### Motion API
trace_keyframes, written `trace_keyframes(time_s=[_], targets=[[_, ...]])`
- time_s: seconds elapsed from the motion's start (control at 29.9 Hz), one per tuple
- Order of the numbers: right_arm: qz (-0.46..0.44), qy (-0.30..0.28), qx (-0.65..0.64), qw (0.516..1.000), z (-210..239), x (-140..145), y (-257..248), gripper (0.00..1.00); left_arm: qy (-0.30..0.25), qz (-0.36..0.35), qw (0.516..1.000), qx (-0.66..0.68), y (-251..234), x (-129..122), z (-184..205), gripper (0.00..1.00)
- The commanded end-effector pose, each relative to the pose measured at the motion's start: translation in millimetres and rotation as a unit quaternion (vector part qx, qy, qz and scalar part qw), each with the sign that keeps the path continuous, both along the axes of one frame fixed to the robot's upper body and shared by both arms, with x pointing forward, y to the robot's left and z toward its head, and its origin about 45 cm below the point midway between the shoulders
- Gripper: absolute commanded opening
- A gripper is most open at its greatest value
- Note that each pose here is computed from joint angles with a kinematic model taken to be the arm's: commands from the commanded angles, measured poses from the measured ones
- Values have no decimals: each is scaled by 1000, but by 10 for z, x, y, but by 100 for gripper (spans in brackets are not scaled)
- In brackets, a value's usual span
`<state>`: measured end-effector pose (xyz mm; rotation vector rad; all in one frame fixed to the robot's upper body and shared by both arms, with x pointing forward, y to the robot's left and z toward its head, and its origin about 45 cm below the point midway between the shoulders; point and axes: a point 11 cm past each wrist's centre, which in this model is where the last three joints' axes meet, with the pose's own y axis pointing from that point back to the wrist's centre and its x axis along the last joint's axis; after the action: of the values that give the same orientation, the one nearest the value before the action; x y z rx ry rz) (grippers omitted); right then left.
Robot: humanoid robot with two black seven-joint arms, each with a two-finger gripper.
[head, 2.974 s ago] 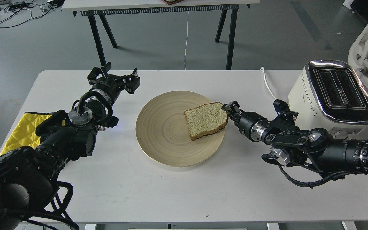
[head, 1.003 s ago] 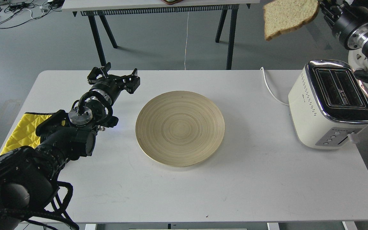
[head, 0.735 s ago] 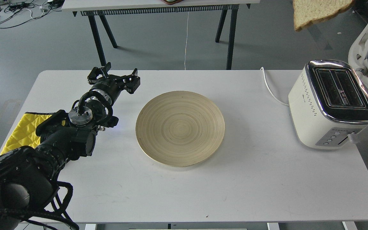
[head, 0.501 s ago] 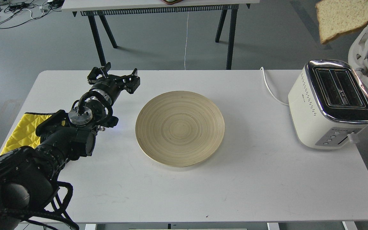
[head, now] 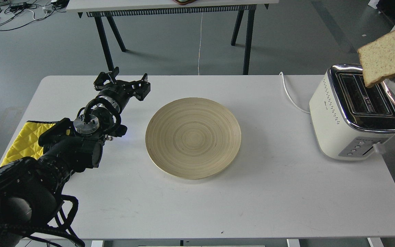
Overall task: Put bread in toaster with right arm
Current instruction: 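Carry the bread over the toaster slot with the right gripper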
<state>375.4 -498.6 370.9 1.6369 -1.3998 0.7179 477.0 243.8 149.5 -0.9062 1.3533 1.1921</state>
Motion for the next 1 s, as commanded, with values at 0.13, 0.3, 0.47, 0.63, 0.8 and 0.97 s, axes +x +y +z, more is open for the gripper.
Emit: trace_keyframes(time_s=[0.13,0.3,0.47,0.63,0.8,0.97], targets=[[6,18,-3,1000,-121,-45,46,15,0,0,1000,0,-1,0,0,100],[10,21,-6,1000,-184,-36,95,15,0,0,1000,0,-1,0,0,100],[11,24,-5,1000,-226,-37,114,15,0,0,1000,0,1,0,0,100],[12,32,-6,999,-283,-51,132,15,0,0,1000,0,-1,0,0,100],[13,34,-6,999,-322,-63,149,15,0,0,1000,0,-1,0,0,100],[15,40,-5,999,-370,-70,166,15,0,0,1000,0,-1,0,0,100]])
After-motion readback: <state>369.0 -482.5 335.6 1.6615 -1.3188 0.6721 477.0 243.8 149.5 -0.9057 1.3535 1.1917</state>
